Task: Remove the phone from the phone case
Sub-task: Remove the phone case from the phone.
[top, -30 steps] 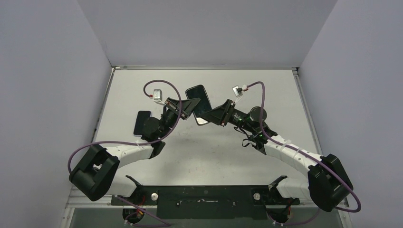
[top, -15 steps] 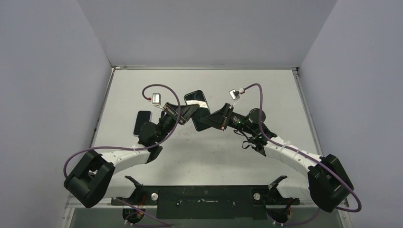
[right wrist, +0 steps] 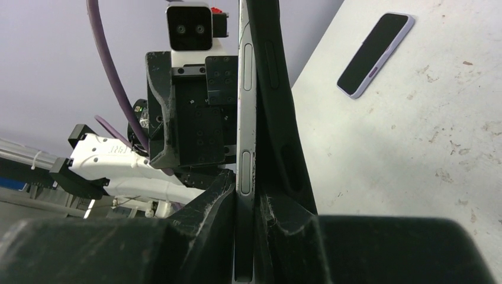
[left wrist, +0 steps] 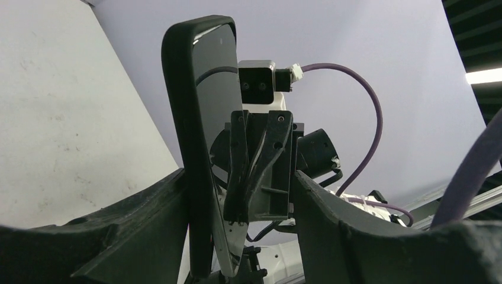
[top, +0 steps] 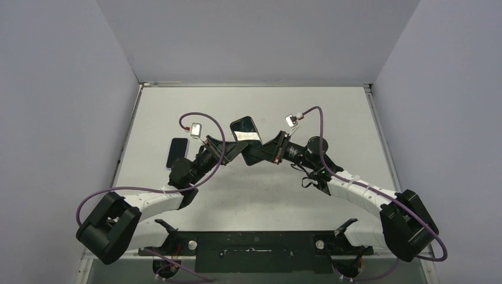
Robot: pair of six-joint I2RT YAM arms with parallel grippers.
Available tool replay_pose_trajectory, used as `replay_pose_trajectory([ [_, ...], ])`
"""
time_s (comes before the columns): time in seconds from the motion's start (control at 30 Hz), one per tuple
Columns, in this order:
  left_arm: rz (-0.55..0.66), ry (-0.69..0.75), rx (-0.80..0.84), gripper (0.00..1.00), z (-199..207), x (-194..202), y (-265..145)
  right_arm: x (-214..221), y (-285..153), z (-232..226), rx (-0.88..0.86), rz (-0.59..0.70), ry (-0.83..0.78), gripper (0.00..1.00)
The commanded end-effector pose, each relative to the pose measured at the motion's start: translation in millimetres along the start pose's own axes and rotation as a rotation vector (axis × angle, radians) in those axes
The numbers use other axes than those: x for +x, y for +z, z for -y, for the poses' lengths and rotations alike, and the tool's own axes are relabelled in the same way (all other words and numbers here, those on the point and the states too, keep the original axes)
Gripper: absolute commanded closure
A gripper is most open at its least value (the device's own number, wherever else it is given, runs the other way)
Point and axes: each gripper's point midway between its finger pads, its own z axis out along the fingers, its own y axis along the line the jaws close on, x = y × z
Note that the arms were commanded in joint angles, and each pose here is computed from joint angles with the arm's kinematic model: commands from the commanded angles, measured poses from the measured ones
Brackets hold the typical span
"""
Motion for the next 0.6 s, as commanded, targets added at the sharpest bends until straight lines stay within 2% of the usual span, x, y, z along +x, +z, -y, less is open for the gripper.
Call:
replay_pose_trajectory([
  [0.0, 0.013, 0.085, 0.105, 0.40, 25, -10, -10, -33, 4, -19, -0.070, 0.125, -0.054, 1.00],
  [0.33, -0.005, 0.203, 0.059, 0.30, 8, -18, -20, -41, 8, -26, -0.111, 0.137, -0.034, 1.00],
  [0.57, -0.013, 0.265, -0.019, 0.28, -7, -20, -26, -47, 11, -29, -0.129, 0.146, -0.030, 1.00],
])
